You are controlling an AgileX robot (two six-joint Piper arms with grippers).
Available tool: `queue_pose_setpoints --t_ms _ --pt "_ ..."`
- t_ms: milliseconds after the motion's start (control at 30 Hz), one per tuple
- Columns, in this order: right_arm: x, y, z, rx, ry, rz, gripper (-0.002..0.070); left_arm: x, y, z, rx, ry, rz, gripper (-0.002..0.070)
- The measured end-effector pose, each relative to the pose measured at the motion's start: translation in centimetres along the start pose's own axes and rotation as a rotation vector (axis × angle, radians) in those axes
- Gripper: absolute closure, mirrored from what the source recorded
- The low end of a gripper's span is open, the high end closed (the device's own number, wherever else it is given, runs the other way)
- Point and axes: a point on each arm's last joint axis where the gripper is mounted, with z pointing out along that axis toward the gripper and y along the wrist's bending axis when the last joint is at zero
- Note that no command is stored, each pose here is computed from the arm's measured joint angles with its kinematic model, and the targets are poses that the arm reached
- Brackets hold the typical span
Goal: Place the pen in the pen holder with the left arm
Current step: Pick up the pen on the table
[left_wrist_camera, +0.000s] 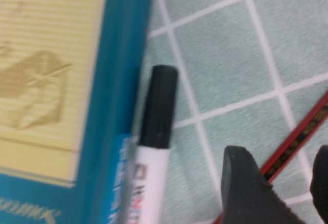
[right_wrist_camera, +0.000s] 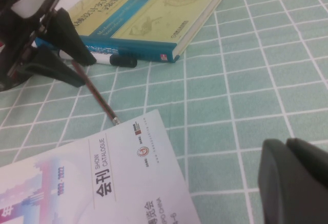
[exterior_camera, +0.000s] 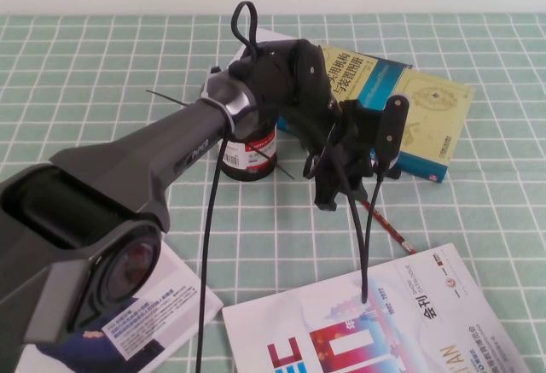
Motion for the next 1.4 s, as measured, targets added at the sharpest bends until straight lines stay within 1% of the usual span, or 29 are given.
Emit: queue_pose_setpoints --t_ms 100,267,633,1000,1400 --pt "0.0 0.0 0.0 0.000 0.000 0.000 0.0696 0.1 -0.2 0.3 0.018 -0.001 -0.002 0.0420" --pt "0.0 0.0 0.0 0.000 0.000 0.000 0.0696 0.3 0.1 0.3 -0.011 0.001 0.022 0.0420" --pt "0.0 0.0 0.0 0.000 0.000 0.000 0.0696 0.5 0.2 0.9 -0.027 0.005 0.058 0.0420" --pt "0.0 0.0 0.0 0.000 0.000 0.000 0.0696 -0.1 -0.3 1.6 -0.007 0.045 0.114 0.0420" --pt "0.0 0.0 0.0 0.000 0.000 0.000 0.0696 0.1 -0.6 1.6 0.035 0.058 0.094 0.0425"
